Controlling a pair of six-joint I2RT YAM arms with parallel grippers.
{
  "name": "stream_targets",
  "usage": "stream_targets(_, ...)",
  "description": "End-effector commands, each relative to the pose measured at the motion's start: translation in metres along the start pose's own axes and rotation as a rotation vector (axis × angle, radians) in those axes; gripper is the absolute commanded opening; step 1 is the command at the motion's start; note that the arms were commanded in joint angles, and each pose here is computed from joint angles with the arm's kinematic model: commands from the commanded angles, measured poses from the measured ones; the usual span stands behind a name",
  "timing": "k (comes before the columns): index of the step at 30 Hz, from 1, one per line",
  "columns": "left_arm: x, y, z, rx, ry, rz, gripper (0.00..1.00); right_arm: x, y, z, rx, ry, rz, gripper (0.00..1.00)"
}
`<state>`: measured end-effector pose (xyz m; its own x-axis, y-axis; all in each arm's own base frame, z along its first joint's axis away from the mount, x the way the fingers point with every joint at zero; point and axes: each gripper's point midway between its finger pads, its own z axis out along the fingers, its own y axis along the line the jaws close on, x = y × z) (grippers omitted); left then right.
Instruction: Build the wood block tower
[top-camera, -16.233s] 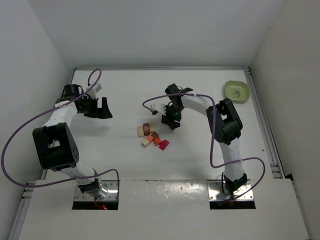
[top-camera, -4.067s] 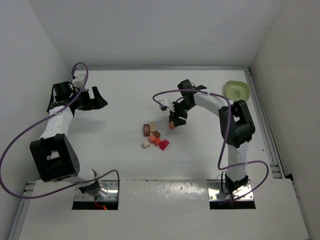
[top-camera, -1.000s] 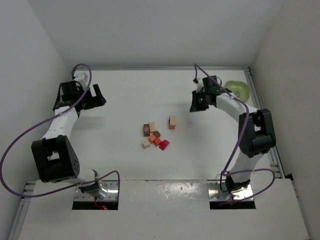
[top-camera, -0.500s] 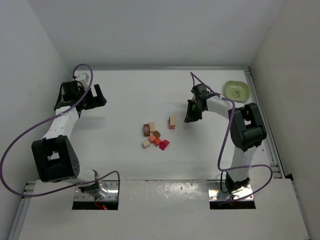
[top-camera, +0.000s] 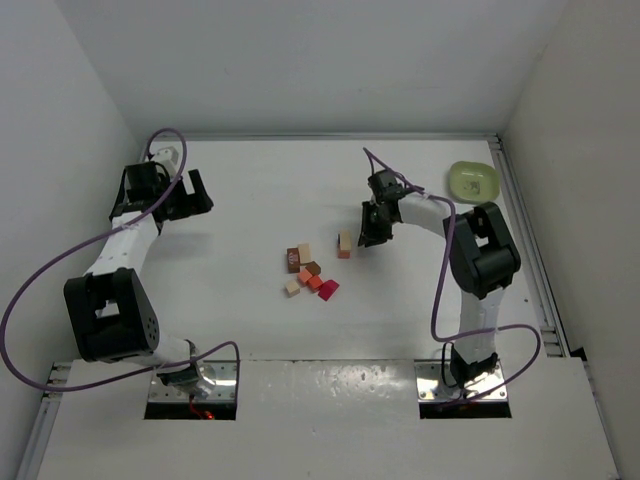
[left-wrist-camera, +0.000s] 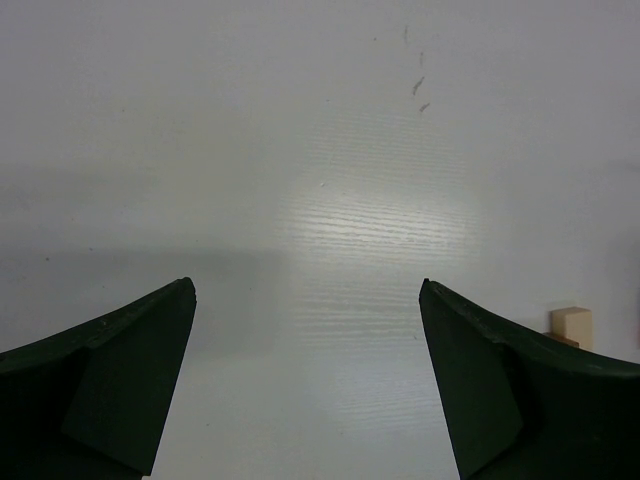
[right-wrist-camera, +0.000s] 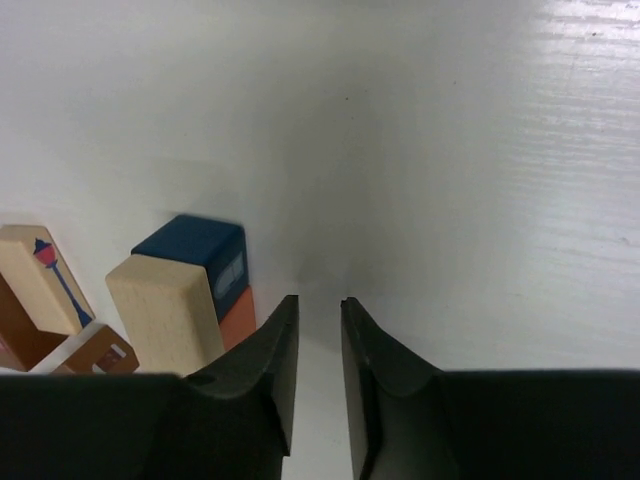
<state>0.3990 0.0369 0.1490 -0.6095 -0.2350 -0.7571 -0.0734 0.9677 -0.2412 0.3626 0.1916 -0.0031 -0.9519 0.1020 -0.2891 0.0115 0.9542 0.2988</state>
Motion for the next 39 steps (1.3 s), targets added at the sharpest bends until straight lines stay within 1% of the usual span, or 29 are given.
stream_targets(1, -0.012, -0.004, 0.0, 0.006, -0.029, 0.016, 1.0, -0.018, 0.007, -0.001, 0.033, -0.056, -0.045, 0.26)
stream_targets(7, -0.012, -0.004, 0.0, 0.006, -0.029, 0.016, 1.0, -0.01, 0.007, 0.004, 0.04, -0.032, -0.051, 0.31)
stream_targets(10, -0.012, -0.004, 0.0, 0.006, -0.029, 0.016, 1.0, -0.011, 0.008, 0.005, 0.038, -0.033, -0.058, 0.31)
stream_targets(15, -0.012, -0.004, 0.0, 0.006, -0.029, 0.016, 1.0, -0.011, 0.011, 0.006, 0.035, -0.031, -0.072, 0.38)
stream_targets(24, -0.014, -0.004, 0.001, 0.007, -0.038, 0.018, 1.0, -0.01, 0.011, 0.008, 0.045, -0.026, -0.083, 0.39)
stream_targets(28, -0.014, -0.004, 0.001, 0.007, -0.038, 0.018, 1.0, -0.009, 0.012, 0.008, 0.059, -0.027, -0.098, 0.41)
stream_targets(39, -0.01, -0.004, 0.002, 0.006, -0.029, 0.016, 1.0, -0.001, 0.007, 0.008, 0.094, -0.015, -0.106, 0.41)
